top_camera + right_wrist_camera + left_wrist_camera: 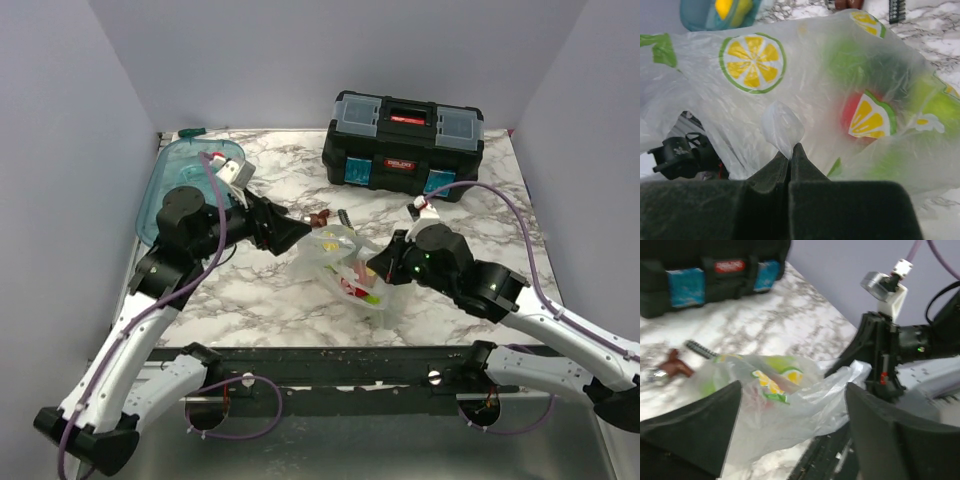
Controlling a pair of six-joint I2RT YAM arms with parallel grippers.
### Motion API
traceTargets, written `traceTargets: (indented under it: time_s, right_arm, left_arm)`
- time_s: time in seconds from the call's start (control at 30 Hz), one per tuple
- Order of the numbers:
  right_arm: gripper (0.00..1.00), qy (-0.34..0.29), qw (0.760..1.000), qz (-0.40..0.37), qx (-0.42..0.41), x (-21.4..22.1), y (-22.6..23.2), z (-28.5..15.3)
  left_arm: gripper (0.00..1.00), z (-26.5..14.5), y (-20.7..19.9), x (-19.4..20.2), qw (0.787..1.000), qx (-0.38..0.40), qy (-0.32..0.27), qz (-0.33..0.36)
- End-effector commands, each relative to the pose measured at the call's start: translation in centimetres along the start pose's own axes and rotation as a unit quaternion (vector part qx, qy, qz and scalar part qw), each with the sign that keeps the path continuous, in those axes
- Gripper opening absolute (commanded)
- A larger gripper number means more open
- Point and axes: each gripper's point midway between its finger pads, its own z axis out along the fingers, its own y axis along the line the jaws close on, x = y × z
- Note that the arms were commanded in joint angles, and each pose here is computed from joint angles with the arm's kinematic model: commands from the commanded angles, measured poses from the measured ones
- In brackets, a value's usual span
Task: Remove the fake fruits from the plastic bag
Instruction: Adjust the plastic bag at the center of the board.
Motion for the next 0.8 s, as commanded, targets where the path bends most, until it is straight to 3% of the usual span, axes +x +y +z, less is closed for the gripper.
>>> traceTargets:
  time_s: [0.0, 0.1, 0.27, 0.47, 0.67, 0.7, 0.77]
  right_arm:
    - [0.01, -0.030, 0.998, 0.020, -0.059, -2.2, 3.0, -0.5]
    - [0.01, -0.035, 0.998, 0.023, -0.044, -2.5, 2.7, -0.2]
    - [0.01, -0.045, 0.998, 0.036, -0.023, -3.3, 2.5, 0.3]
    - [0.01, -0.055, 0.996, 0.071, 0.022, -4.1, 1.7, 1.1]
    - [0.01, -0.057, 0.995, 0.084, 0.010, -4.2, 2.4, 1.4]
    - [0.01, -0.058, 0.995, 0.086, 0.010, -4.3, 2.4, 1.3]
    - [0.01, -0.058, 0.994, 0.088, 0.013, -4.2, 2.2, 1.2]
  left_arm:
    - [0.99, -3.6, 3.1, -2.2, 0.973, -0.219, -0.068, -0.018]
    - [0.99, -4.7, 2.6, -1.7, 0.957, -0.275, -0.083, -0.041]
    - [0.99, -5.4, 1.5, 0.0, 0.932, -0.347, -0.050, -0.096]
    - [0.99, -3.4, 0.1, -0.1, 0.899, -0.427, -0.036, -0.092]
    - [0.98, 0.0, -3.1, 0.7, 0.920, -0.379, -0.065, 0.075]
    - [0.99, 0.3, -3.6, 0.9, 0.926, -0.362, -0.067, 0.088]
    - [0.99, 0.2, -3.6, 1.1, 0.926, -0.366, -0.081, 0.047]
